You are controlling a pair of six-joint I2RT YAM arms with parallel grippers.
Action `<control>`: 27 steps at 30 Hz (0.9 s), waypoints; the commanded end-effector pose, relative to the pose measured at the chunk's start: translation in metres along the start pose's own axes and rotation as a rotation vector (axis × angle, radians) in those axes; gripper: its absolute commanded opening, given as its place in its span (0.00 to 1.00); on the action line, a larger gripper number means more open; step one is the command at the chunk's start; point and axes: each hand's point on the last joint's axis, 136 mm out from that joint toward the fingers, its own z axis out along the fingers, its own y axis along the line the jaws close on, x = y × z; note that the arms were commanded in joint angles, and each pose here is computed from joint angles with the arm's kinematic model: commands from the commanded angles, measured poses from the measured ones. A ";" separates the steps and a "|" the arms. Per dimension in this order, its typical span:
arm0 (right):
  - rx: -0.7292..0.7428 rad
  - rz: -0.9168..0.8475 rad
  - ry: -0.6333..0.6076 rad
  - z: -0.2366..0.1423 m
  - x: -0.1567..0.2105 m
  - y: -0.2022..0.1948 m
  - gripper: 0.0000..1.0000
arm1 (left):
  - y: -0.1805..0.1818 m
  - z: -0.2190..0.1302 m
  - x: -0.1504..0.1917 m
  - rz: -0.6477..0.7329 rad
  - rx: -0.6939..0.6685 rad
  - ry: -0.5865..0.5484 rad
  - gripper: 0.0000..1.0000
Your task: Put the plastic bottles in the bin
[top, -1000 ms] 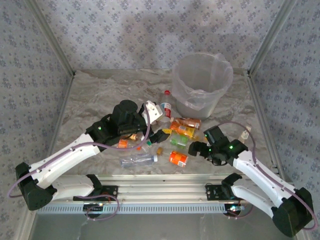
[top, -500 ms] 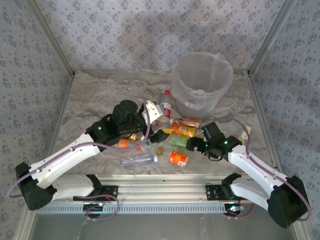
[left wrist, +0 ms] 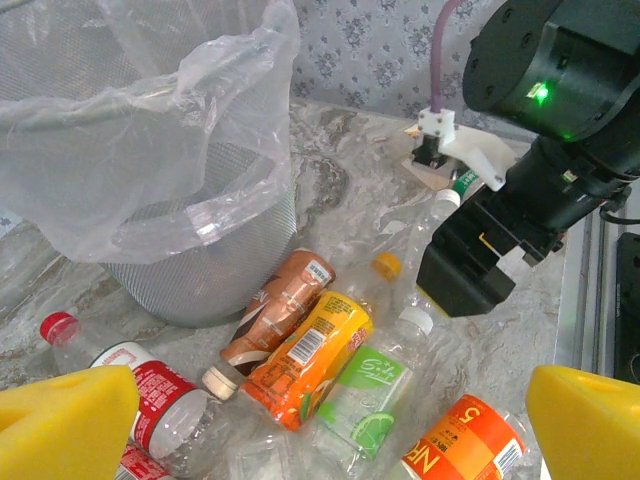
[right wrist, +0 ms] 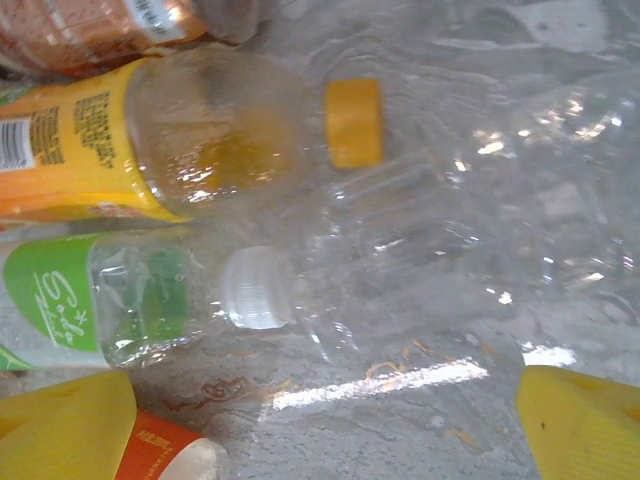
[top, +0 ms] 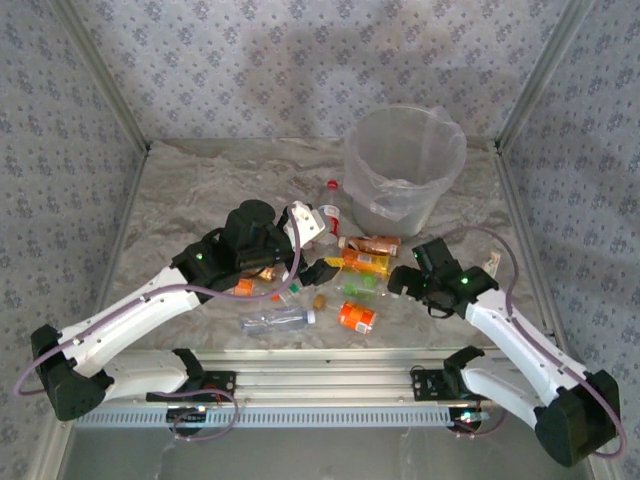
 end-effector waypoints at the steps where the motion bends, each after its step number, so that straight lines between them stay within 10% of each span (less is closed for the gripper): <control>1: 0.080 0.126 -0.015 0.000 0.005 -0.023 1.00 | -0.004 0.000 -0.005 0.021 0.016 -0.015 1.00; 27: -0.008 0.698 -0.246 0.042 -0.053 -0.051 1.00 | -0.004 -0.002 -0.007 0.019 0.011 -0.021 1.00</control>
